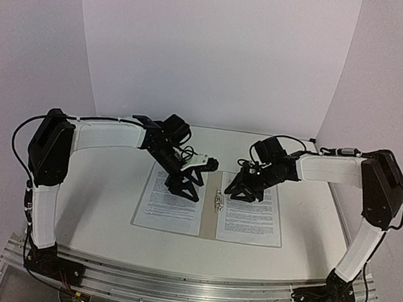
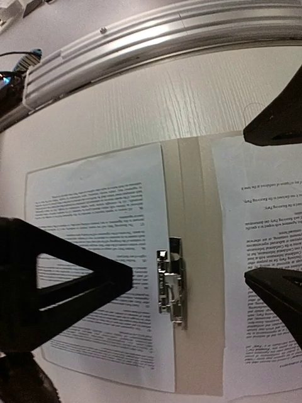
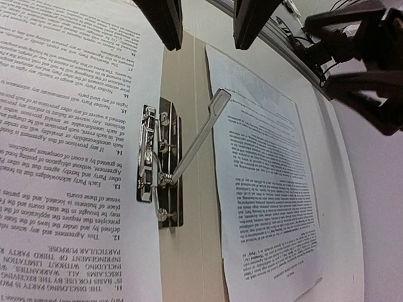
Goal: Put the files into the folder
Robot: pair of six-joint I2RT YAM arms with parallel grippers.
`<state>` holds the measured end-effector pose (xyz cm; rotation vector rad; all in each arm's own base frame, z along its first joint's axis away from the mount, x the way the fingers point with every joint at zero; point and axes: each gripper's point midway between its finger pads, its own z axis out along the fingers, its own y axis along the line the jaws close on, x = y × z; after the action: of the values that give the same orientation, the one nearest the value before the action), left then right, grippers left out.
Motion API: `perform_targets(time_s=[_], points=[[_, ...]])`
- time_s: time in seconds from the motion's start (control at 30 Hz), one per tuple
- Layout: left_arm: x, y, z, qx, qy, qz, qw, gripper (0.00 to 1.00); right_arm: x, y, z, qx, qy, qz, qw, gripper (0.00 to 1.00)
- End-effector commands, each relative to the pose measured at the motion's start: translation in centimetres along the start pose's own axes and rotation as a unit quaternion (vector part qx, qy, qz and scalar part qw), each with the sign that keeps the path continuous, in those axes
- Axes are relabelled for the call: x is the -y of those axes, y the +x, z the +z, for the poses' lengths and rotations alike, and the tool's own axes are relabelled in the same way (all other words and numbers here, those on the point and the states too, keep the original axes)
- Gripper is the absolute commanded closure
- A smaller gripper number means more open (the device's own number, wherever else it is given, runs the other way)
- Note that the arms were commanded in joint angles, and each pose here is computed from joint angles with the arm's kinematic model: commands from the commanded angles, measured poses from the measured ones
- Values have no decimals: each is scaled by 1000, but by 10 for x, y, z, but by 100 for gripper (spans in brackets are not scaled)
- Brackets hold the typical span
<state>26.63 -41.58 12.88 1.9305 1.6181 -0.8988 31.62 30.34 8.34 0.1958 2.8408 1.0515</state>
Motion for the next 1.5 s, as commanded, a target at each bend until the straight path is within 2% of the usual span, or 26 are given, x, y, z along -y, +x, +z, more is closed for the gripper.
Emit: perform_targets(time_s=[0.0,0.17,0.3,0.4,0.47,0.57,0.63,0.77,0.9,1.03,1.23,1.47], points=[[-18,44,17,-70,-71,59,993,30,-19,4,10,-22,-29,12,999,70],[-33,45,18,-74,-116,44,989,31,-28,-1,11,-14,-41,6,999,72],[-21,23,-7,-42,-106,30,993,33,-48,-15,-19,51,-43,-66,996,73],[-6,33,-3,-24,-93,29,995,35,-40,-20,-24,77,-24,-71,994,76],[-7,42,9,-13,-94,19,995,35,-32,-19,-11,62,-17,-40,997,76],[-30,46,24,-2,-125,-20,992,35,-29,-16,6,35,-20,12,999,70],[-42,43,29,19,-146,-37,988,35,-30,-16,13,27,-20,23,999,69],[-55,42,39,61,-162,-90,981,36,-33,-17,19,17,-28,40,999,72],[-51,47,51,83,-149,-139,976,37,-30,-15,33,-5,-31,48,998,74],[-52,60,58,72,-152,-175,970,40,-34,-15,34,-11,-38,49,998,77],[-47,84,67,30,-165,-176,970,42,-29,-5,43,-42,-41,58,997,78],[-22,101,77,11,-141,-207,968,42,-13,6,48,-55,-28,61,996,81]])
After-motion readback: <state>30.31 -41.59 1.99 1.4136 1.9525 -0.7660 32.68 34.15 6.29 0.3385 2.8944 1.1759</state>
